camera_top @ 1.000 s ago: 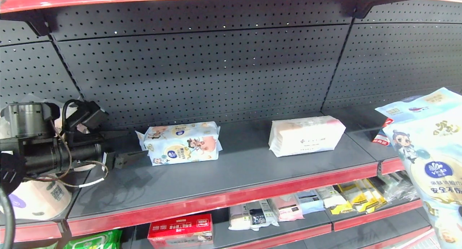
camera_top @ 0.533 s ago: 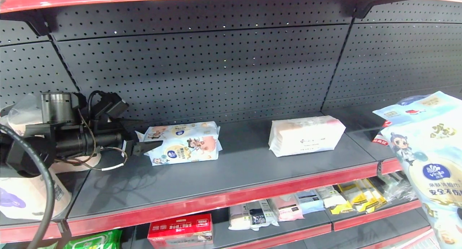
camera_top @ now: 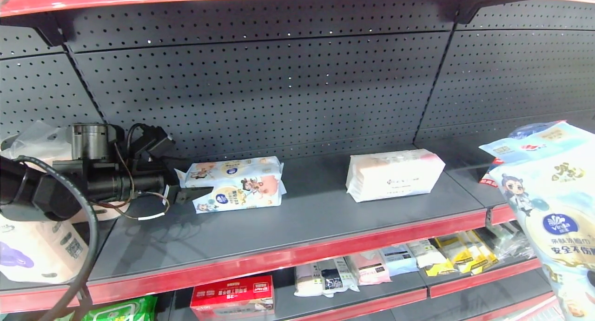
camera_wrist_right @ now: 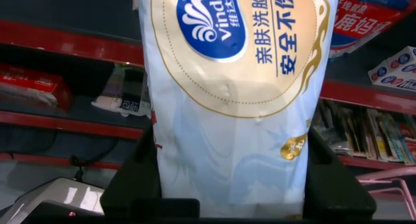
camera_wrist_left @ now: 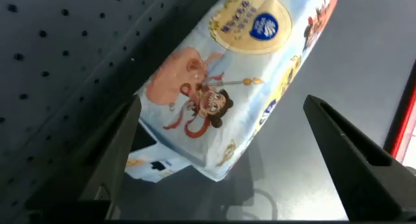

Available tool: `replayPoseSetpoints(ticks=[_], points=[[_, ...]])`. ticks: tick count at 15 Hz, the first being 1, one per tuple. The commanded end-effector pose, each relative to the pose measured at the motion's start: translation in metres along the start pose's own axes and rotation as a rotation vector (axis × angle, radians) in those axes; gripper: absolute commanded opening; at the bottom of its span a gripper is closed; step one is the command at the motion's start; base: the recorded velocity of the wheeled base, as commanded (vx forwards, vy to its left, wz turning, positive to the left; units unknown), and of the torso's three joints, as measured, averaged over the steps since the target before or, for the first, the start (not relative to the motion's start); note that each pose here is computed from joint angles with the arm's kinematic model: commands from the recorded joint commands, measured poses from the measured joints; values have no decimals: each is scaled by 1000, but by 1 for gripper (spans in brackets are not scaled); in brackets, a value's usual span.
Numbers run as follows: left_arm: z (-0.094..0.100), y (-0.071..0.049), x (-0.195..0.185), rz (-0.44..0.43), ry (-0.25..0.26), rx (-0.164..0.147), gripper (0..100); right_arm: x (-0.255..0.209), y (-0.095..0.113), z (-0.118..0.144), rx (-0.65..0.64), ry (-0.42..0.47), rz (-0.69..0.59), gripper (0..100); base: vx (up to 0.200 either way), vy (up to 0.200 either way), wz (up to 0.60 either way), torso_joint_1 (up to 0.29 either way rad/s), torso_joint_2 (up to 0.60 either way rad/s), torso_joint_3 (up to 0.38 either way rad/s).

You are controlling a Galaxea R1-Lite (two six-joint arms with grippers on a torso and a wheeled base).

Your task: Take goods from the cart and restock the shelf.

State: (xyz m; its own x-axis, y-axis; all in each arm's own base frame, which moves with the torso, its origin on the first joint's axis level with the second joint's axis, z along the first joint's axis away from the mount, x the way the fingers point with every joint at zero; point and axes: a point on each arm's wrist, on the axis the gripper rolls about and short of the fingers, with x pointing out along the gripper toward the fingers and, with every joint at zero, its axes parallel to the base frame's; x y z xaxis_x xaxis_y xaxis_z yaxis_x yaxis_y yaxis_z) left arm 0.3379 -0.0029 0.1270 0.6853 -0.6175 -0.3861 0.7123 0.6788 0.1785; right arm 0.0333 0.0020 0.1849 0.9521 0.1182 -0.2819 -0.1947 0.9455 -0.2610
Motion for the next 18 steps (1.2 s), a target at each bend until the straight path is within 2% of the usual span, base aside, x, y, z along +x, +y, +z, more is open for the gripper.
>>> replayPoseSetpoints(ticks=[1,4,9,18], points=[[-6,2,5,-10,9,-8,100,0,0,0,0,0,-1,0,0,0,0,0,0,0],[-12,13,12,-12,5,16,100,1,0,0,-2,4,-3,0,0,0,0,0,0,0],[-12,19,18,-19,-3,24,100,2,0,-2,-7,12,0,0,0,0,0,0,0,0],[-15,15,22,-54,17,1,100,1,1,-4,-13,14,-1,0,0,0,0,0,0,0]])
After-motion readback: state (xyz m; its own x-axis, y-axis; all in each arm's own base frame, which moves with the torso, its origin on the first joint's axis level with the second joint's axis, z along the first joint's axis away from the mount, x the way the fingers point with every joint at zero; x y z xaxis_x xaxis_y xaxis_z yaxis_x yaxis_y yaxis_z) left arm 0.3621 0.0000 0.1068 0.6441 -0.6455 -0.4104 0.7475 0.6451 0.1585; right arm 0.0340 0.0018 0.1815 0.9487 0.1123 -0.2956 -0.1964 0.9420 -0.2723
